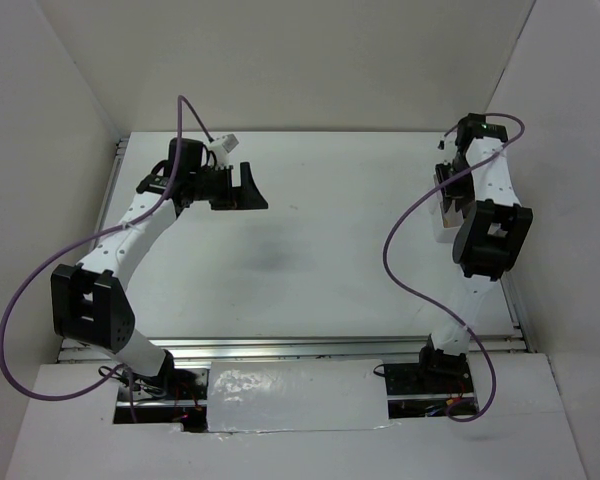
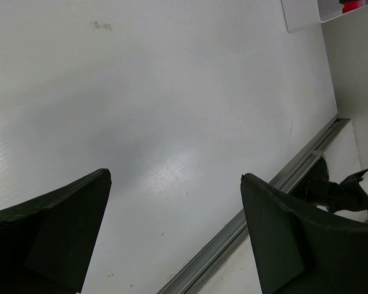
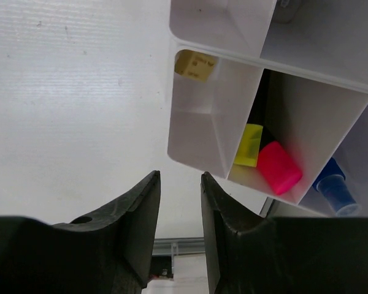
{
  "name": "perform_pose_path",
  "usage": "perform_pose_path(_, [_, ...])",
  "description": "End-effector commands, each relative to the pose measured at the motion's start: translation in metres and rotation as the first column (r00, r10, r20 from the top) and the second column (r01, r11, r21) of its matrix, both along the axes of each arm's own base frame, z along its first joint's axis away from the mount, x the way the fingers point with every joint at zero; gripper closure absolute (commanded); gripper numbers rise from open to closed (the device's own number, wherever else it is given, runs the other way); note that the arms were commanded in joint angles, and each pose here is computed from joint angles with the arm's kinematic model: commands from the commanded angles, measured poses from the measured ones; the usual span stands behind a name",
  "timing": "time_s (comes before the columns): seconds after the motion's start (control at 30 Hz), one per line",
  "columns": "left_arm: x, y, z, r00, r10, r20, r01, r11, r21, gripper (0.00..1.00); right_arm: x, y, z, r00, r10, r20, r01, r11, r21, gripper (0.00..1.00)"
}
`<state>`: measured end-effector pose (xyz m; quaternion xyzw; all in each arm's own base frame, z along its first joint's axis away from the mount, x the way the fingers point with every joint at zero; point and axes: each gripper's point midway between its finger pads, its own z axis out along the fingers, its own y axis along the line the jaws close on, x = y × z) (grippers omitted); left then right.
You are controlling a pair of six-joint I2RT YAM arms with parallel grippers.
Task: Sort the stationery into containers
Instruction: Place the stationery into the container
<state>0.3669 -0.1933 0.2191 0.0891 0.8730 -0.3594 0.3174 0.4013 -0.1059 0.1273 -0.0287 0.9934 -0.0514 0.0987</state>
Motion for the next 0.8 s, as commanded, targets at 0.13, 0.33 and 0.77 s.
perform_pose_path(0.13, [0.007,0.021,0.026,0.991,0.044,0.122,-0.059,0.991,0.122,0.01,0.008,0.071,0.091,0.965,0.121,0.233,-0.151,0.982,0.114,0.59])
perform_pose_path(0.33, [0.000,0.074,0.022,0.974,0.126,0.186,-0.177,0.940,0.291,0.01,-0.009,0.154,0.155,0.843,0.181,0.507,-0.316,0.929,0.194,0.00])
perform_pose_path(0.77, [-0.037,0.131,-0.015,0.936,0.226,0.272,-0.326,0.848,0.418,0.01,-0.080,0.150,0.142,0.671,0.059,0.739,-0.274,0.946,0.173,0.00])
